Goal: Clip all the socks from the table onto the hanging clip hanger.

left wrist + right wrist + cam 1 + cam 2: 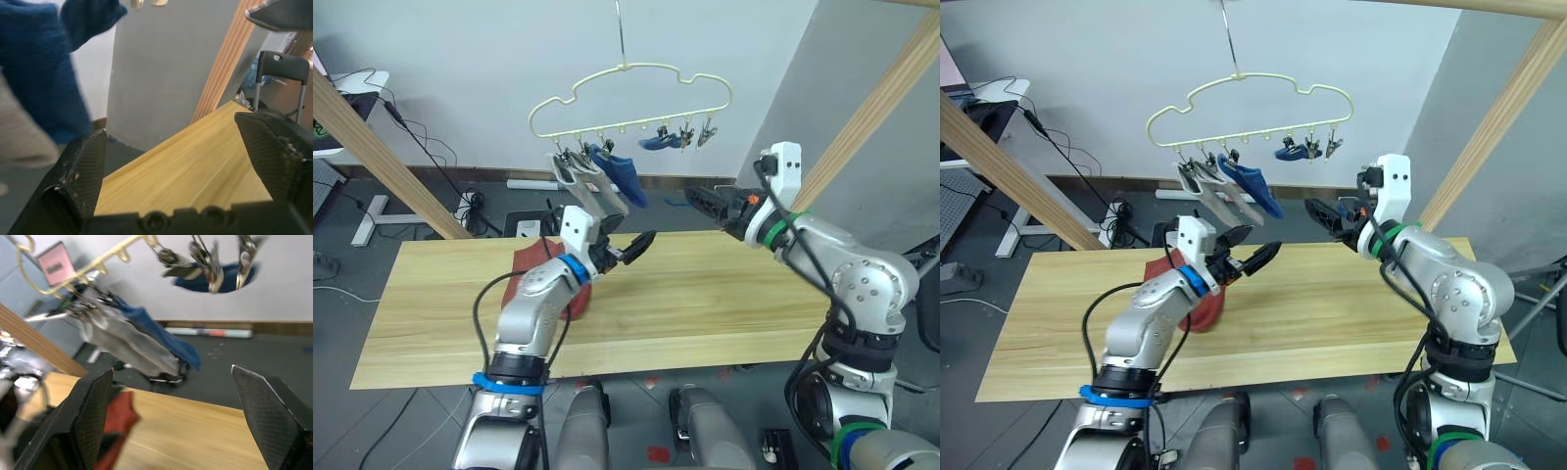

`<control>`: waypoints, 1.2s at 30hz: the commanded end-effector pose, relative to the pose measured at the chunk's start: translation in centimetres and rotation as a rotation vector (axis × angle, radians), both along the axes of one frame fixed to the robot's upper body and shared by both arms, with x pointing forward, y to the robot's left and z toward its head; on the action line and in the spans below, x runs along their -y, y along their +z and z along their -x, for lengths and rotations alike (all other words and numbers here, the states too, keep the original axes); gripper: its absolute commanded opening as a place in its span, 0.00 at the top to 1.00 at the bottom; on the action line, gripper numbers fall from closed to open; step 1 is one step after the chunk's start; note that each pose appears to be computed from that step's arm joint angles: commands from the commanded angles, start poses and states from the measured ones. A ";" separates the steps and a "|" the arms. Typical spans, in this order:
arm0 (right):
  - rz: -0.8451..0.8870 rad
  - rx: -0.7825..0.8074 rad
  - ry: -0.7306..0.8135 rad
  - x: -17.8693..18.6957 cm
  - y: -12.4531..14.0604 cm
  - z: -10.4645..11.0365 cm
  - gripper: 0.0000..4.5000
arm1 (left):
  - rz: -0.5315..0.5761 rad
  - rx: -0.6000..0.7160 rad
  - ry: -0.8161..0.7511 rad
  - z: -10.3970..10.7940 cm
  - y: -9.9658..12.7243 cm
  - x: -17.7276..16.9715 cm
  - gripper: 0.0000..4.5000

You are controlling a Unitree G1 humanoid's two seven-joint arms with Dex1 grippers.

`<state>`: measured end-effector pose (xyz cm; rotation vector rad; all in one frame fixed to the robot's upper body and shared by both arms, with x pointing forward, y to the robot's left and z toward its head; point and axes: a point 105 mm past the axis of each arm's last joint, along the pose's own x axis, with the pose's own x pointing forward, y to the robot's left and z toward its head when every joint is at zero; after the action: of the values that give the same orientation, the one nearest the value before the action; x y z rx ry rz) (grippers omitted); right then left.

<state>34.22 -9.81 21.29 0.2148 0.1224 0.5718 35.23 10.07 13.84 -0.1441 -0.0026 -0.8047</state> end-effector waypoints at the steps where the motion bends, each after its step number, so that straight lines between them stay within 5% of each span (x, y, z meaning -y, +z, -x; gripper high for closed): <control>1: 0.083 0.177 -0.055 -0.5 0.6 0.2 0.14 | -0.106 -0.013 -0.038 1.8 0.6 -2.0 0.00; 6: 0.155 0.277 -0.139 -1.0 -0.4 -0.6 0.45 | -0.199 -0.058 0.025 2.5 1.0 -4.2 0.00; 11: 0.140 0.321 -0.203 -1.1 -0.4 -1.5 0.52 | -0.241 0.111 0.115 3.1 3.7 -5.0 0.00; 14: 0.145 0.352 -0.206 -1.7 -0.1 -2.0 0.71 | -0.209 0.120 0.099 4.4 4.2 -4.6 0.00; 23: 0.136 0.438 -0.288 -2.3 1.7 -4.7 0.71 | -0.035 0.186 0.039 6.2 7.4 -3.8 0.00; 36: 0.105 0.439 -0.384 -2.1 2.8 -7.7 0.71 | -0.039 0.174 0.013 7.1 7.4 -3.2 0.00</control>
<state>41.96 -7.48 22.19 -0.0108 -0.2469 0.2387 28.99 13.77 20.05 -0.0605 -0.1044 -0.7742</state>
